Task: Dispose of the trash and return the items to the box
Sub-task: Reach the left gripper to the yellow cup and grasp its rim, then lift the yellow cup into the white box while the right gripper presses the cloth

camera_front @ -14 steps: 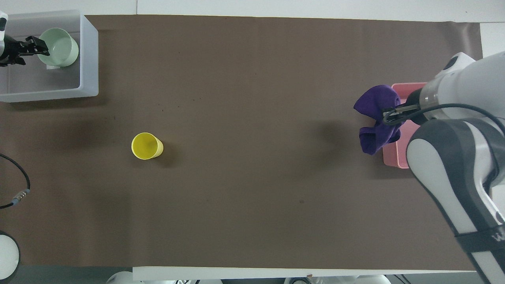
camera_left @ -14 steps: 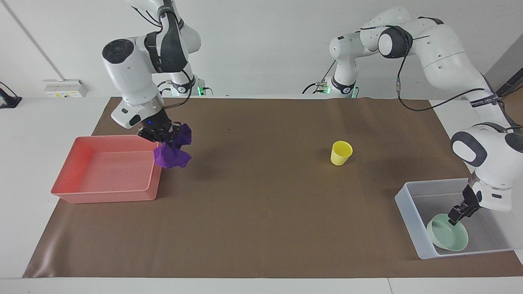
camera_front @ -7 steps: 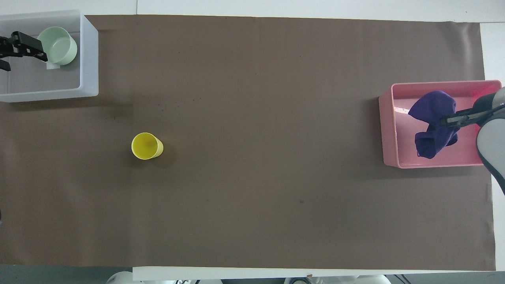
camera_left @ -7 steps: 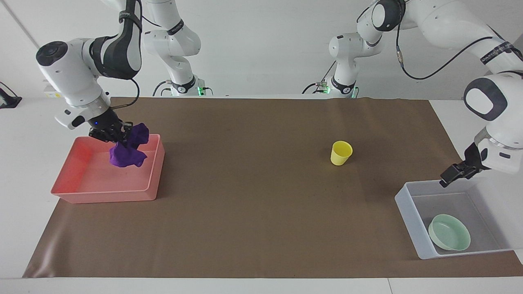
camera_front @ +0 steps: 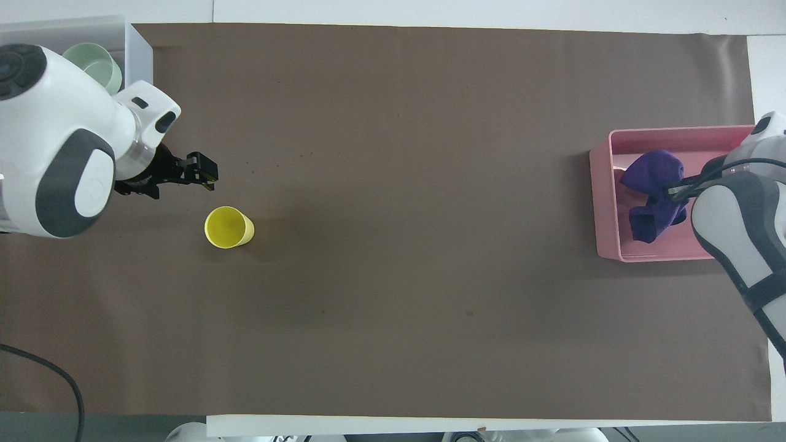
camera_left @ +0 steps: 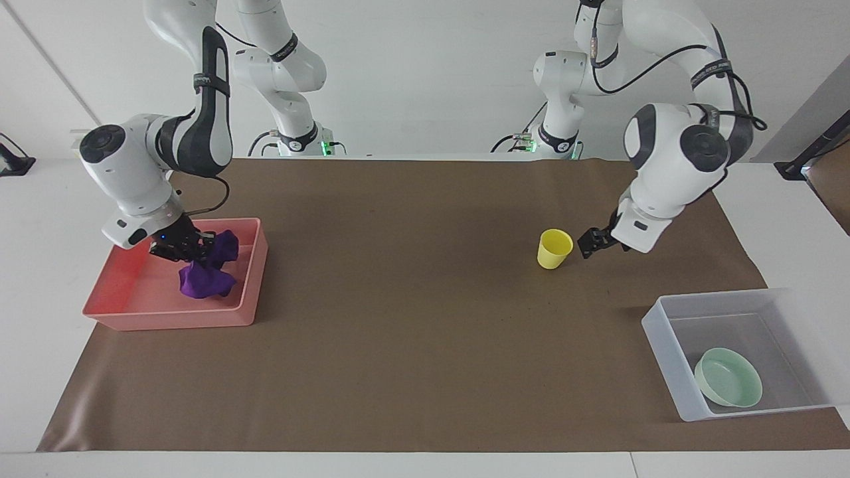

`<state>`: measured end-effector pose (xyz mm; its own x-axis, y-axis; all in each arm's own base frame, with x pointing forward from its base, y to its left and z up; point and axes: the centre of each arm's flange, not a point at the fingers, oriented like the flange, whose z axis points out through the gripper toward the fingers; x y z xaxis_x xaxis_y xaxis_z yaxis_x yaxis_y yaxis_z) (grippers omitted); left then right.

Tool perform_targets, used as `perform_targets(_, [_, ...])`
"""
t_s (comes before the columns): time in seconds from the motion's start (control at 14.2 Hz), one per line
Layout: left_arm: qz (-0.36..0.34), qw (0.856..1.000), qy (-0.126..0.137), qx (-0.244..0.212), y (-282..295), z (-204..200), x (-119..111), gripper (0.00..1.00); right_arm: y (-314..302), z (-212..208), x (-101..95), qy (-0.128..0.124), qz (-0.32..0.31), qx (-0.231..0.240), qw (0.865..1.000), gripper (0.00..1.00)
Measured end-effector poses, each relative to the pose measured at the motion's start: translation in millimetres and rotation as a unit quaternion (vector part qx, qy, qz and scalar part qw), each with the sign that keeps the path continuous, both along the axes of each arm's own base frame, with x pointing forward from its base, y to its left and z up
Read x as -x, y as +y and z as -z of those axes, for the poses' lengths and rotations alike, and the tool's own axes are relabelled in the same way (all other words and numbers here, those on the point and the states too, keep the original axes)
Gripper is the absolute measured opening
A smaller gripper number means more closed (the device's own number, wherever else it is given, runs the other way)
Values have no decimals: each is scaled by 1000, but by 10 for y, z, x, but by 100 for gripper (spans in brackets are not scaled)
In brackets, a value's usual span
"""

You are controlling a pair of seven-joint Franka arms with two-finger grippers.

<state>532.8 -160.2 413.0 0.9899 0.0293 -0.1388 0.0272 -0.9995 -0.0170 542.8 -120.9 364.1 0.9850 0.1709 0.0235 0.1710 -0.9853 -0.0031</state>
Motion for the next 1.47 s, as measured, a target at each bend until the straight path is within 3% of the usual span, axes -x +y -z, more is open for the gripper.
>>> perform_targets(0.21, [11,1000,-7,4,18,363,476,100,-6,77,4,4,0,0,1000,15])
perform_targets(0.35, [11,1000,-10,6,69,475,631,94,-16,67,2,3,1,0,1000,30])
perform_targets(0.77, [5,998,-53,17,118,584,624,22,94,-176,-92,-7,-12,1,1000,97])
perform_targets(0.84, [4,998,-56,18,120,578,616,8,186,-259,-127,-2,-18,-1,1000,100])
perform_targets(0.91, [2,998,-59,21,114,554,603,3,293,-356,-164,5,-19,-3,1000,100])
perform_targets(1.12, [-20,996,-79,27,145,332,418,3,607,-658,-225,16,-10,-8,1000,100])
perform_targets(1.47, [-78,994,-74,18,526,-749,-341,3,1349,-1134,-62,38,30,-11,999,100])
